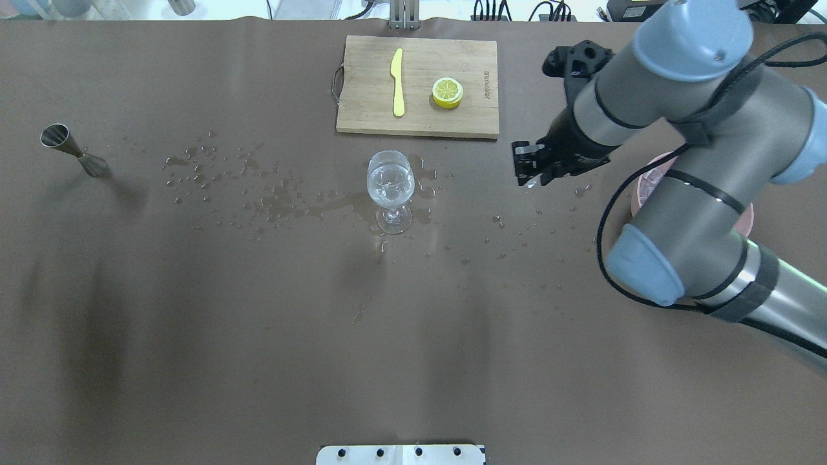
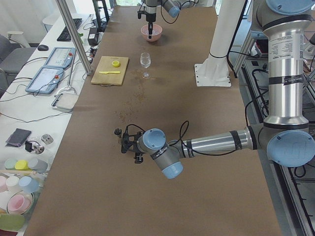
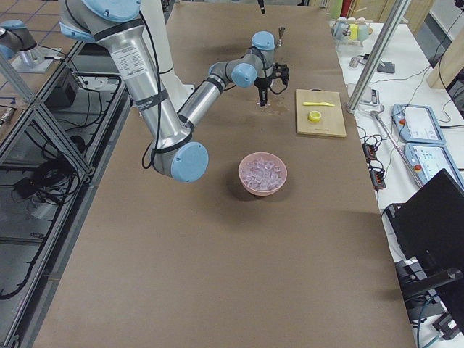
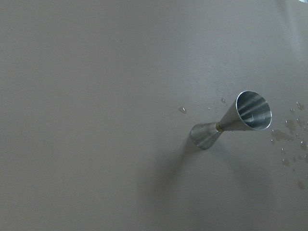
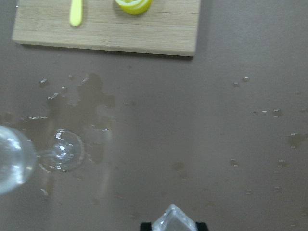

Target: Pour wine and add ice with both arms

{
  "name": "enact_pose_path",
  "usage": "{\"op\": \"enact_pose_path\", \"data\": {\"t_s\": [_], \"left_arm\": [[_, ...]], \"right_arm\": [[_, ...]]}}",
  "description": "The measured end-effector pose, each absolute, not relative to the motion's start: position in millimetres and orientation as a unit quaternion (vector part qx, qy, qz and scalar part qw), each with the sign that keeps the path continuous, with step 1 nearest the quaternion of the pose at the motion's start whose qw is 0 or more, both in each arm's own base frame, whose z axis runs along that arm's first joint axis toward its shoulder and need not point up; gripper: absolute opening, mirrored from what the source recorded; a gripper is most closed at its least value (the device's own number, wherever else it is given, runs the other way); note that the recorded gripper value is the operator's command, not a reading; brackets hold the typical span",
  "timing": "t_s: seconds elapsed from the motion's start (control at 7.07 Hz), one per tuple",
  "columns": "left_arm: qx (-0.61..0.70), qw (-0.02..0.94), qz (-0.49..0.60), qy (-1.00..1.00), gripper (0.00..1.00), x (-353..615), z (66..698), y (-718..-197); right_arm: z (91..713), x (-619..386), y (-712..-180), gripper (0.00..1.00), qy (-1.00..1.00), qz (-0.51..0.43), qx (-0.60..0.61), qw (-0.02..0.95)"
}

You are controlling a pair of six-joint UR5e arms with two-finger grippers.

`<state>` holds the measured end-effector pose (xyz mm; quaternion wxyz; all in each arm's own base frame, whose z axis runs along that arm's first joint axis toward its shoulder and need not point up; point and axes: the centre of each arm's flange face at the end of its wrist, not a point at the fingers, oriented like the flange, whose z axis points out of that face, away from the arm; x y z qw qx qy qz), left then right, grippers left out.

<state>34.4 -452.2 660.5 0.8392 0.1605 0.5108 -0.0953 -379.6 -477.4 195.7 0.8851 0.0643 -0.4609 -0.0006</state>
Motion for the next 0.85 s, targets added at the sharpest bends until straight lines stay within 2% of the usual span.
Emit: {"op": "enact_pose_path", "data": {"t_s": [0.42, 0.85], "left_arm": [[0.155, 0.841, -0.097, 0.51, 0.98, 35.9, 667.4, -455.6], [0.156, 0.84, -0.096, 0.51, 0.98, 37.2, 666.1, -460.5]], "right_arm": [[89.0, -463.5, -480.3, 0.0, -0.485, 0.048, 0.059, 0.871], [71.0, -476.9, -484.7, 0.0, -0.487, 0.053, 0.057, 0.87]]}}
